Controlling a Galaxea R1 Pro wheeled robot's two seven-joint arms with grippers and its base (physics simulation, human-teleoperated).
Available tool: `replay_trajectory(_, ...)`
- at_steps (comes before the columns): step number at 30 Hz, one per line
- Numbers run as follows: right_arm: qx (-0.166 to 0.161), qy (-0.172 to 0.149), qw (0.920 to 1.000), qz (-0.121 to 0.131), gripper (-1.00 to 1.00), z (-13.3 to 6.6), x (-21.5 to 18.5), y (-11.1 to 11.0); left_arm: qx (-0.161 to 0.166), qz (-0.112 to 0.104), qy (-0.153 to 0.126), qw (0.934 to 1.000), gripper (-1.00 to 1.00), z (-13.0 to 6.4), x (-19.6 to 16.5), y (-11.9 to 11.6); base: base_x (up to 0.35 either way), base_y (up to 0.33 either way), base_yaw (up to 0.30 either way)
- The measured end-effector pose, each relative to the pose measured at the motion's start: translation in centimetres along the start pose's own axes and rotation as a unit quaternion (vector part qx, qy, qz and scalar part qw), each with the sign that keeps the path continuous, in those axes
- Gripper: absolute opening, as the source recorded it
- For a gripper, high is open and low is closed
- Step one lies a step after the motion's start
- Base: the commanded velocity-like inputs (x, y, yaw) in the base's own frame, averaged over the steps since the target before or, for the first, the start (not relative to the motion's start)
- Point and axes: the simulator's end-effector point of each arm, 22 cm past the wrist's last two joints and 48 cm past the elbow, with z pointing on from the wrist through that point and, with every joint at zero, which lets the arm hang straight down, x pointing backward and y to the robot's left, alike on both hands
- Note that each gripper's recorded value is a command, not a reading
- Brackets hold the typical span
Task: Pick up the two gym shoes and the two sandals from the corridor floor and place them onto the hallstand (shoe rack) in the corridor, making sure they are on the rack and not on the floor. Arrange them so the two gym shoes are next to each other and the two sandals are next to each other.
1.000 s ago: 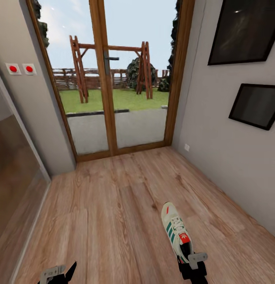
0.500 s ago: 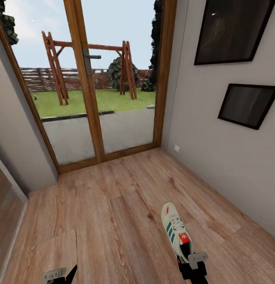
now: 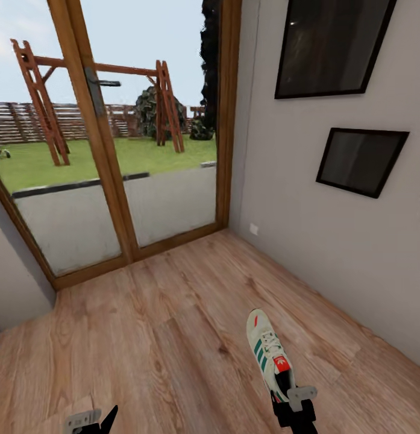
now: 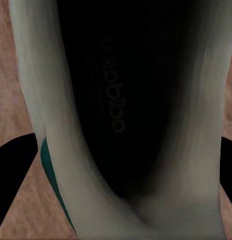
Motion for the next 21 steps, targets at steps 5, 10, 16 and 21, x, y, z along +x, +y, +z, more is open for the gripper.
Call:
replay_trajectory(5,0.000,0.000,1.0000,0.000,-1.00,0.00,0.00,0.00,0.000,0.000,0.000,1.0000,1.00,0.00,-0.03,-0.01,0.333,0.023,-0.262)
replay_trajectory(10,0.000,0.000,1.0000,0.000,-1.00,0.00,0.00,0.00,-0.001,0.000,0.000,1.0000,1.00,-0.01,-0.03,0.05,0.335,0.005,-0.262)
replay_trajectory(16,0.000,0.000,1.0000,0.000,-1.00,0.00,0.00,0.00,-0.001,-0.001,-0.001,1.0000,1.00,-0.01,-0.06,0.09,0.335,0.001,-0.262)
replay_trajectory(21,0.000,0.000,1.0000,0.000,-1.00,0.00,0.00,0.00,-0.001,-0.001,-0.001,1.0000,1.00,0.00,-0.08,0.06,0.337,0.000,-0.262)
